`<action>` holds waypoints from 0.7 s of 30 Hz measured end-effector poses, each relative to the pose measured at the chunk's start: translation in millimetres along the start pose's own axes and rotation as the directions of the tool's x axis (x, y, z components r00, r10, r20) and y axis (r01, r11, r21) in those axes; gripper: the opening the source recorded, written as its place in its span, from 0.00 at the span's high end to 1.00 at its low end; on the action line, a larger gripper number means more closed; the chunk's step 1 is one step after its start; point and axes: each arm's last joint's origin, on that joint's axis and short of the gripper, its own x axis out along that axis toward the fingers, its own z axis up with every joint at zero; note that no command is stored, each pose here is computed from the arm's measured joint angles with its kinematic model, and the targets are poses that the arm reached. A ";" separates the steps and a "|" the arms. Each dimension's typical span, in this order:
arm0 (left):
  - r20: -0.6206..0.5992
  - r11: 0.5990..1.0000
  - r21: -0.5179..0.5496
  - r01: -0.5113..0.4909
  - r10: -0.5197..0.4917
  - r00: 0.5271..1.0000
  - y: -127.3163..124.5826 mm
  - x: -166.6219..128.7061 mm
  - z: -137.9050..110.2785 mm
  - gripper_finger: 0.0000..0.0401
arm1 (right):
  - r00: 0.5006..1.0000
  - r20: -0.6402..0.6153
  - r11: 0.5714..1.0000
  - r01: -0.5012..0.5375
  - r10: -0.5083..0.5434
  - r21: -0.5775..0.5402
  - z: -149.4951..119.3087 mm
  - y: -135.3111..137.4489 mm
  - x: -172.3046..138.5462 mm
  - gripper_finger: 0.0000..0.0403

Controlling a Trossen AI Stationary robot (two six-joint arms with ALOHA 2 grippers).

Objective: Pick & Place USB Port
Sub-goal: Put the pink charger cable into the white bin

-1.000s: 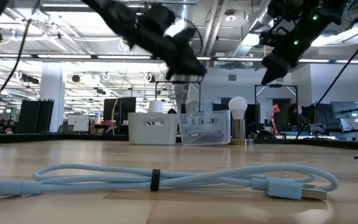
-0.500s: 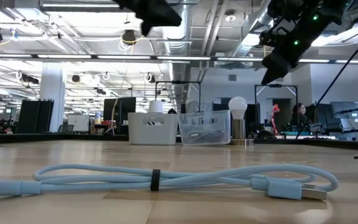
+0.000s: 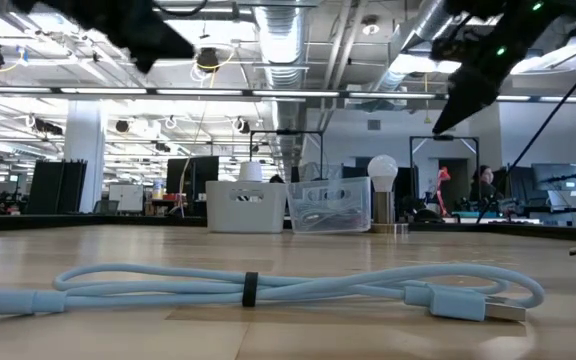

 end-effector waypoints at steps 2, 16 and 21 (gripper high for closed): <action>0.012 1.000 -0.019 -0.022 0.022 1.000 -2.6 -7.3 -11.3 0.89 | 0.999 0.027 1.000 -0.027 0.027 0.004 -3.2 2.2 -11.7 0.77; -0.007 0.994 -0.093 -0.053 0.052 0.999 -11.1 -15.5 -61.6 0.89 | 0.795 -0.169 0.791 -0.507 0.583 0.342 -47.6 34.9 -69.2 0.78; -0.006 0.994 -0.093 -0.052 0.052 0.999 -11.2 -15.1 -62.4 0.89 | 0.766 -0.207 0.785 -0.542 0.609 0.302 -45.0 63.7 -70.0 0.82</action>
